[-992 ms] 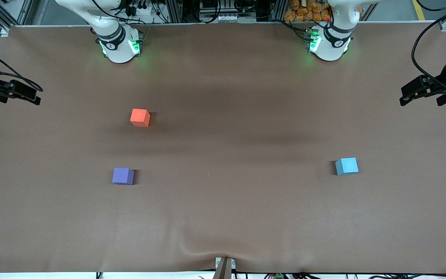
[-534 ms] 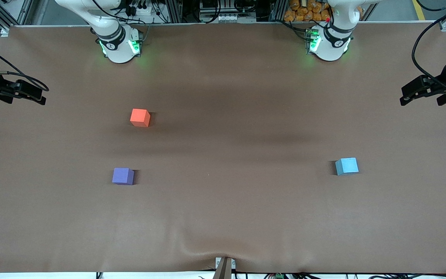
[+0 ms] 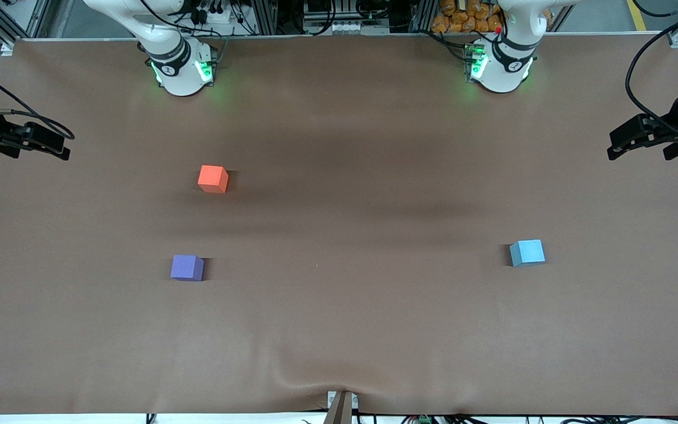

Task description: Place blue block between orange and purple blocks

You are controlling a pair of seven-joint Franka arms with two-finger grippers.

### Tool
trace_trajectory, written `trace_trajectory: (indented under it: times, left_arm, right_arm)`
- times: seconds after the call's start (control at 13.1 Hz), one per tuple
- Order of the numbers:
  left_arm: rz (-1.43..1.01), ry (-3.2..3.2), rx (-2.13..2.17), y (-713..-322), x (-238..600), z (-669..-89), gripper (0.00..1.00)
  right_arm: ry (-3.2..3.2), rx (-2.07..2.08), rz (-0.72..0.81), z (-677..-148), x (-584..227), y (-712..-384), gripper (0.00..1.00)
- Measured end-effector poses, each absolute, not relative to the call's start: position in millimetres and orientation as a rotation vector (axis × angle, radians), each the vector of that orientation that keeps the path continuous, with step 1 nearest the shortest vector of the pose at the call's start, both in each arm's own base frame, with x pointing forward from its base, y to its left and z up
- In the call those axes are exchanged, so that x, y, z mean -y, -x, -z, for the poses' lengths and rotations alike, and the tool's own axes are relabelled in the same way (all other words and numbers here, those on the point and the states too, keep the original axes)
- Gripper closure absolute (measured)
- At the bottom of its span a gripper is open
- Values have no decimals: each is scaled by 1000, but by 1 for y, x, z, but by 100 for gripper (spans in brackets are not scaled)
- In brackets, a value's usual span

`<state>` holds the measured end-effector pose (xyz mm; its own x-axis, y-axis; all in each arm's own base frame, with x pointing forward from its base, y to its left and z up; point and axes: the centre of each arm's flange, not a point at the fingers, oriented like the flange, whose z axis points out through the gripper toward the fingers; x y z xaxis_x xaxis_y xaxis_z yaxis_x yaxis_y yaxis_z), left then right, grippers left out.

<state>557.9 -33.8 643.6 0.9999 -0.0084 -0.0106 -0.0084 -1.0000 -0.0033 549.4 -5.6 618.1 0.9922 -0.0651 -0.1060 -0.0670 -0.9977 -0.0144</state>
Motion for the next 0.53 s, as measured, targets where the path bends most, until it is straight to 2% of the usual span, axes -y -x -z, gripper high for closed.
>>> trace_trajectory:
  times: [0.53]
  left_arm:
    - [-31, 3138, -21, -557, 36, -642, 0]
  right_arm:
    - [3118, -105, -165, -618, 6, -549, 0]
